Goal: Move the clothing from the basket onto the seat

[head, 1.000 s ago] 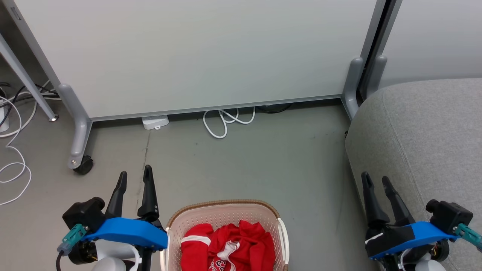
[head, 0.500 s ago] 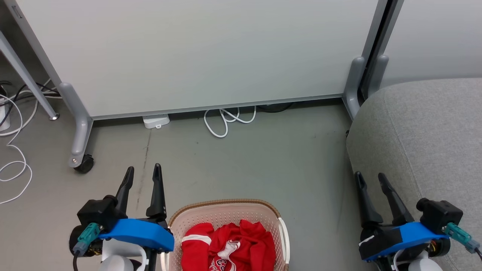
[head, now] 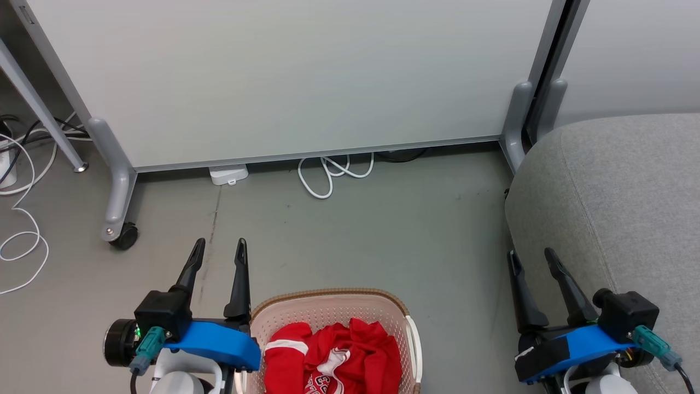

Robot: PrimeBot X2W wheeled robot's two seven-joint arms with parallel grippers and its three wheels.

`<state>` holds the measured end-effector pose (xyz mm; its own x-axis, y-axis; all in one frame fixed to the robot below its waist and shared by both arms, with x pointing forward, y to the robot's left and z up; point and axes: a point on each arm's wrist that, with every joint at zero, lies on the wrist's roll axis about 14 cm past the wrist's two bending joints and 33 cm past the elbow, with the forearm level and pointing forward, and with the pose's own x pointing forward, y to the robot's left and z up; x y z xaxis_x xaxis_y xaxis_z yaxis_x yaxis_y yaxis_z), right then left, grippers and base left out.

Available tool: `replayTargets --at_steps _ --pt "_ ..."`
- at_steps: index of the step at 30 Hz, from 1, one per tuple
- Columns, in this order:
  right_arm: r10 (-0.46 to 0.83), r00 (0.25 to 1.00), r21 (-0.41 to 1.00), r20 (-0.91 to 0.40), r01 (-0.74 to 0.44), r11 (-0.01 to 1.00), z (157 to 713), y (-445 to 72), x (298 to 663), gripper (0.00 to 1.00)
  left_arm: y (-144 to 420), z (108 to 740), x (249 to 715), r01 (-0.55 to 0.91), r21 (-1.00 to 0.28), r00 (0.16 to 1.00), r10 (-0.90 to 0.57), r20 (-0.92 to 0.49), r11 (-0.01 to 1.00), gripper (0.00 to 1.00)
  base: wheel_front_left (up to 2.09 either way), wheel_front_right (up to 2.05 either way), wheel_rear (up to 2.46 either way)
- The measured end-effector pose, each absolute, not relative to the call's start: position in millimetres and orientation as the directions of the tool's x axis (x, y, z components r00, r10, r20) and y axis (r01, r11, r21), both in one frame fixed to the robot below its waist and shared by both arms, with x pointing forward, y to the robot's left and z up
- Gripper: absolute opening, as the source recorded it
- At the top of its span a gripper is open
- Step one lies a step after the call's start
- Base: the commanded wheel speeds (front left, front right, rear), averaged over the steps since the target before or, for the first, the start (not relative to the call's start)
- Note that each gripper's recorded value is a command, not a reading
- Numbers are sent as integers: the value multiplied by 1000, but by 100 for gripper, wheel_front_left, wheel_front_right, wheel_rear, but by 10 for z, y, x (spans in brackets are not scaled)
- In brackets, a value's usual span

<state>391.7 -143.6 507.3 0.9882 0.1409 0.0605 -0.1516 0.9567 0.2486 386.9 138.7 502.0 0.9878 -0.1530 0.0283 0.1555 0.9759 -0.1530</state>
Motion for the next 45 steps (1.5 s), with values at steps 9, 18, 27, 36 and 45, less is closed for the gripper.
replayTargets --at_steps 9,18,27,36,45 --pt "166 984 181 72 -177 968 5090 -1376 3912 100 1333 5026 3856 188 -94 982 -185 39 978 100 0 0 0" --pt "188 979 118 83 -197 973 5103 -1330 3911 100 1265 4991 3839 224 -51 974 -223 37 973 100 0 0 0" --pt "210 974 58 87 -216 975 5101 -1283 3909 100 1229 4961 3840 242 -4 970 -242 33 970 100 0 0 0" --pt "212 974 52 83 -217 975 5082 -1281 3906 100 1236 4914 3837 237 -26 971 -236 21 971 100 0 0 0" --pt "215 973 58 79 -220 974 5066 -1268 3903 100 1216 4889 3838 244 -32 970 -243 14 969 100 0 0 0"
